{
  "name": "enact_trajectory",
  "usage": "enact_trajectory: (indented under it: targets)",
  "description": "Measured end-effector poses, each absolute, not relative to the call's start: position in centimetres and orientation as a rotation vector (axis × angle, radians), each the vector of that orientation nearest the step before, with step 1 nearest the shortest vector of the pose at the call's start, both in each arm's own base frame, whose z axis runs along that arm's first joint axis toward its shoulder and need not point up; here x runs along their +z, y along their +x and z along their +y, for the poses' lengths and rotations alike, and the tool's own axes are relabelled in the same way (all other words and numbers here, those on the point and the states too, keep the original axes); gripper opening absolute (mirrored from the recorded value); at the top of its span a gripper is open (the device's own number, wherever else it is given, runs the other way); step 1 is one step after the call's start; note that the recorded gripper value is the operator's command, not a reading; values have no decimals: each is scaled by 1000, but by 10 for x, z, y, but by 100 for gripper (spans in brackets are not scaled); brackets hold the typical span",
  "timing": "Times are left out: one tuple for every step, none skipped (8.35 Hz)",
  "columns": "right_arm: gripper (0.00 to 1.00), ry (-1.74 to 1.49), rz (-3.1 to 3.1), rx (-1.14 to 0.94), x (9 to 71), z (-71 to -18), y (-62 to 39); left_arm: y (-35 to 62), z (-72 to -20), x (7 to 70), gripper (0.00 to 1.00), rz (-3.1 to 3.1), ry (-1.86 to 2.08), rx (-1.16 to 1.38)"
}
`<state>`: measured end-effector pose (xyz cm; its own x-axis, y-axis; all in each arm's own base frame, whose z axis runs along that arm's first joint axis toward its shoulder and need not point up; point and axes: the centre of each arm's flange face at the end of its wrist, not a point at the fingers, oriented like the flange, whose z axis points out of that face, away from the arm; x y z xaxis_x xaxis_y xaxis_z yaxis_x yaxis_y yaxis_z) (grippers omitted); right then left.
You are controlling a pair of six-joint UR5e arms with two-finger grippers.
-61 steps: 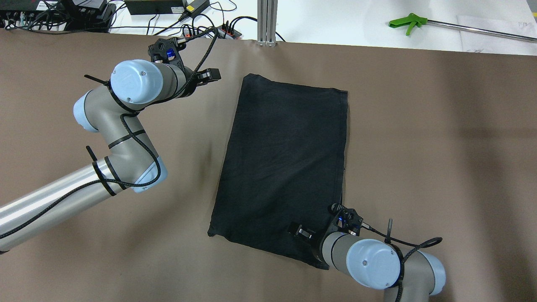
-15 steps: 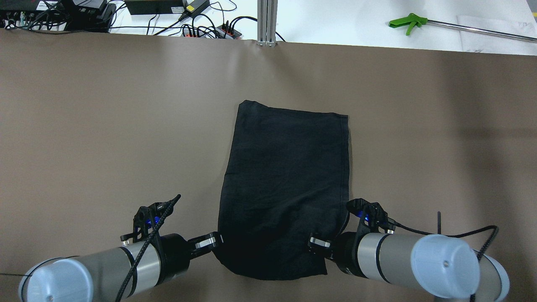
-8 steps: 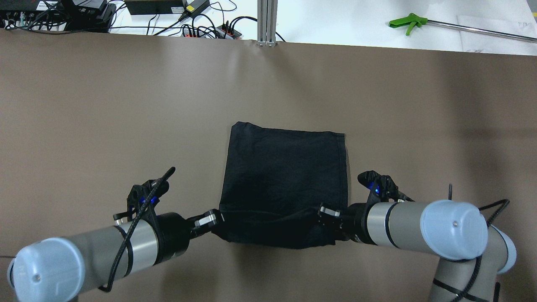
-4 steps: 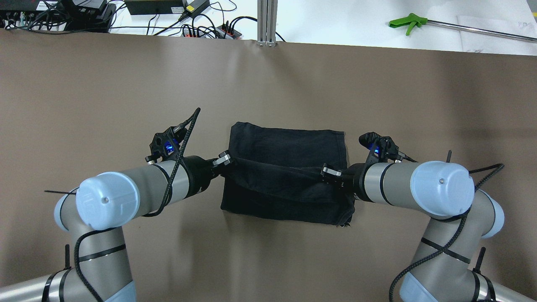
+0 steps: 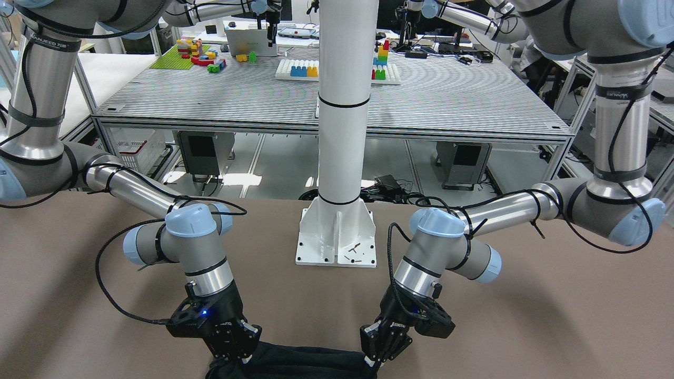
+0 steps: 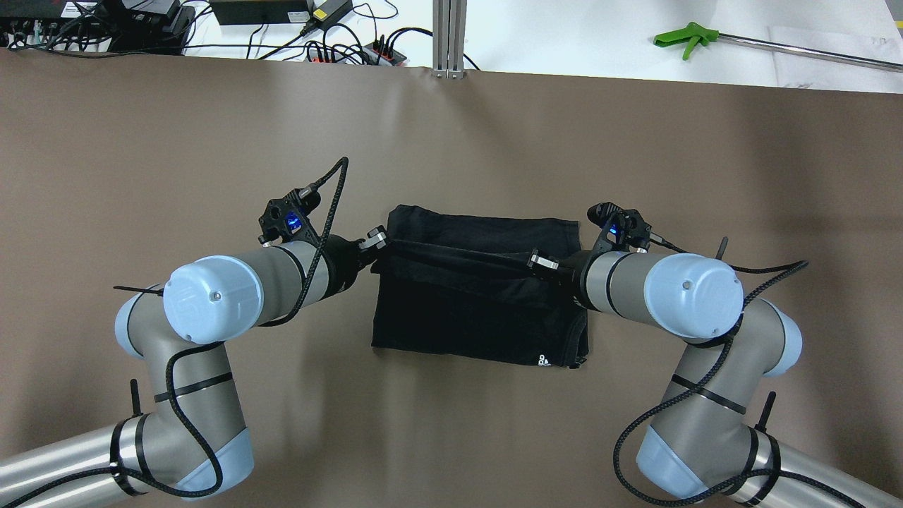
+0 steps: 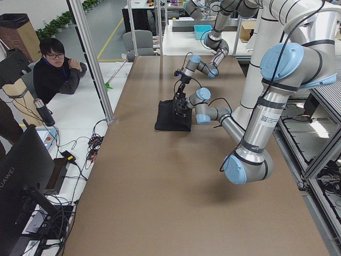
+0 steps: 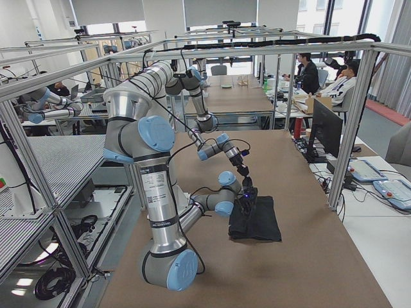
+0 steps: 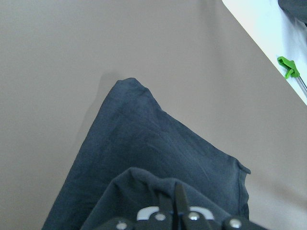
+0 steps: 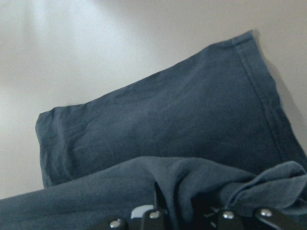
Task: Fold clothes
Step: 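Lay the near edge over the shirt's far half with both grippers, then open both grippers and raise the left gripper away from the shirt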
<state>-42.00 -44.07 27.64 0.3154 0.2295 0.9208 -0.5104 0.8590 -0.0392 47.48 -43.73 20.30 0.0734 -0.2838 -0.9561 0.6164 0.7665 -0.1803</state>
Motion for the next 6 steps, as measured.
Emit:
enact_trajectory:
  targets:
    - [94, 289, -1140, 505, 280, -446, -424, 479, -443, 204, 79, 1330, 305, -697]
    - [94, 292, -1134, 509, 281, -449, -427, 483, -447, 205, 94, 1324, 306, -701]
    - [94, 299, -1132, 513, 281, -451, -427, 486, -449, 206, 94, 1318, 310, -700]
    - [94, 304, -1130, 514, 280, -452, -428, 487, -451, 201, 94, 1326, 314, -704]
    - [94, 309, -1130, 513, 279, -454, -427, 481, -459, 193, 94, 1333, 321, -714]
    - [94, 312, -1131, 511, 277, -456, -425, 469, -472, 189, 94, 1337, 322, -726]
